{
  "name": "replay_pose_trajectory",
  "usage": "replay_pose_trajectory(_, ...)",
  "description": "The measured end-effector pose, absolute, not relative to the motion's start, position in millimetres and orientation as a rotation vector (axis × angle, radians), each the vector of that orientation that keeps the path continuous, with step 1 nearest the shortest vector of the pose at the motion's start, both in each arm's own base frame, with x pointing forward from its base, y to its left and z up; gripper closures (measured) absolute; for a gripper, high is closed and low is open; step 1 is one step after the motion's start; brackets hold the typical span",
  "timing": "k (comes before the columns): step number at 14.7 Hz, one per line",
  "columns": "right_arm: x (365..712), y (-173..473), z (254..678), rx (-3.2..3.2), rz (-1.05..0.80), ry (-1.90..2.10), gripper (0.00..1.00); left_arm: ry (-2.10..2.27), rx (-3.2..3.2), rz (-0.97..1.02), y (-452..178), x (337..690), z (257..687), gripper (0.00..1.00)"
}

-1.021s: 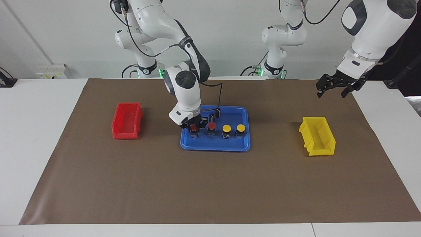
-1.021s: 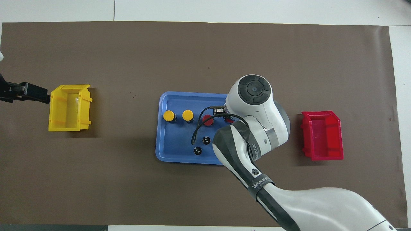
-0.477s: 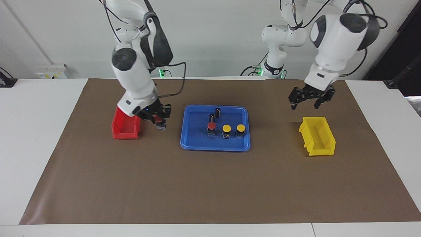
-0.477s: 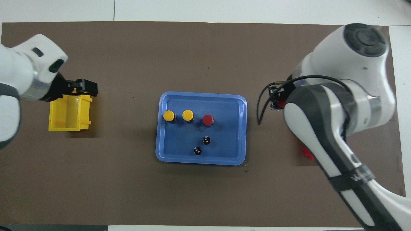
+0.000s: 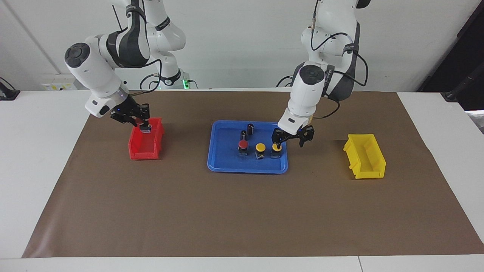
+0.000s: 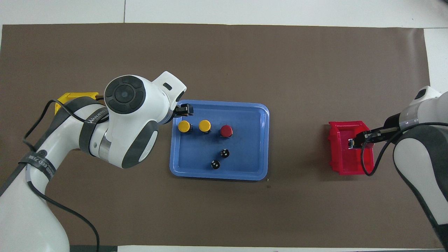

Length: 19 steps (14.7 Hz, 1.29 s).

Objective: Sort red and yellow buttons by color
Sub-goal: 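Drop the red button in the red bin while the left gripper reaches the tray, then grasp the yellow button nearest the yellow bin with the left gripper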

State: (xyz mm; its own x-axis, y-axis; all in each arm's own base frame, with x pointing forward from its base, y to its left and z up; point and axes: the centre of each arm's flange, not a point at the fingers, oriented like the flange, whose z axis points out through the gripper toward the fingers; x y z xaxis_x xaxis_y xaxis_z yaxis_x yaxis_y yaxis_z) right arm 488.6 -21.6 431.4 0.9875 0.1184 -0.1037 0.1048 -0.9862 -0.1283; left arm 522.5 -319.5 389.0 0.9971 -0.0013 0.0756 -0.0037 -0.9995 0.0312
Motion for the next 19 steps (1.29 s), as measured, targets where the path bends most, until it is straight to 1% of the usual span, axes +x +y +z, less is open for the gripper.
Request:
replay_pose_trajectory(1, 483.7, -19.7, 424.2, -3.014, 0.162, -0.175, 0.59, -0.009, 3.109, 0.113, -322.4, 522.1, 383.4, 0.12)
replay_pose_trajectory(2, 480.6, -18.6, 419.9, -3.022, 0.155, -0.183, 0.59, -0.014, 3.112, 0.106, -324.3, 521.0, 379.6, 0.12)
replay_pose_trajectory(3, 478.7, -18.5, 417.4, -3.032, 0.151, -0.192, 0.59, -0.023, 3.115, 0.097, -327.2, 518.2, 376.3, 0.16)
replay_pose_trajectory(8, 469.9, -21.1, 393.0, -3.067, 0.141, -0.219, 0.59, -0.05, 3.123, 0.052, -337.5, 503.2, 363.3, 0.19)
replay_pose_trajectory(9, 467.0, -22.5, 386.1, -3.069, 0.139, -0.214, 0.59, -0.046, 3.121, 0.048, -337.7, 502.7, 362.8, 0.22)
replay_pose_trajectory(10, 463.8, -24.5, 378.9, -3.07, 0.136, -0.206, 0.59, -0.043, 3.119, 0.045, -337.8, 502.5, 362.7, 0.23)
replay_pose_trajectory(11, 460.9, -26.2, 372.7, -3.072, 0.134, -0.2, 0.59, -0.036, 3.115, 0.04, -338.0, 502.4, 362.7, 0.31)
replay_pose_trajectory(12, 458.0, -27.5, 367.6, -3.072, 0.14, -0.195, 0.59, -0.021, 3.104, 0.03, -338.3, 502.2, 362.7, 0.44)
replay_pose_trajectory(13, 455.3, -28.2, 363.2, -3.071, 0.148, -0.192, 0.59, -0.005, 3.094, 0.019, -338.7, 502.0, 362.7, 0.58)
replay_pose_trajectory(16, 449.9, -27.9, 353.5, -3.072, 0.151, -0.191, 0.59, 0.039, 3.085, -0.015, -338.6, 501.4, 364.8, 0.59)
replay_pose_trajectory(17, 448.2, -27.8, 350.3, -3.072, 0.149, -0.191, 0.59, 0.046, 3.092, -0.045, -337.7, 502.4, 373.0, 0.59)
replay_pose_trajectory(19, 443.8, -27.7, 341.9, -3.075, 0.136, -0.192, 0.59, 0.073, 3.108, -0.098, -328.0, 510.4, 407.8, 0.59)
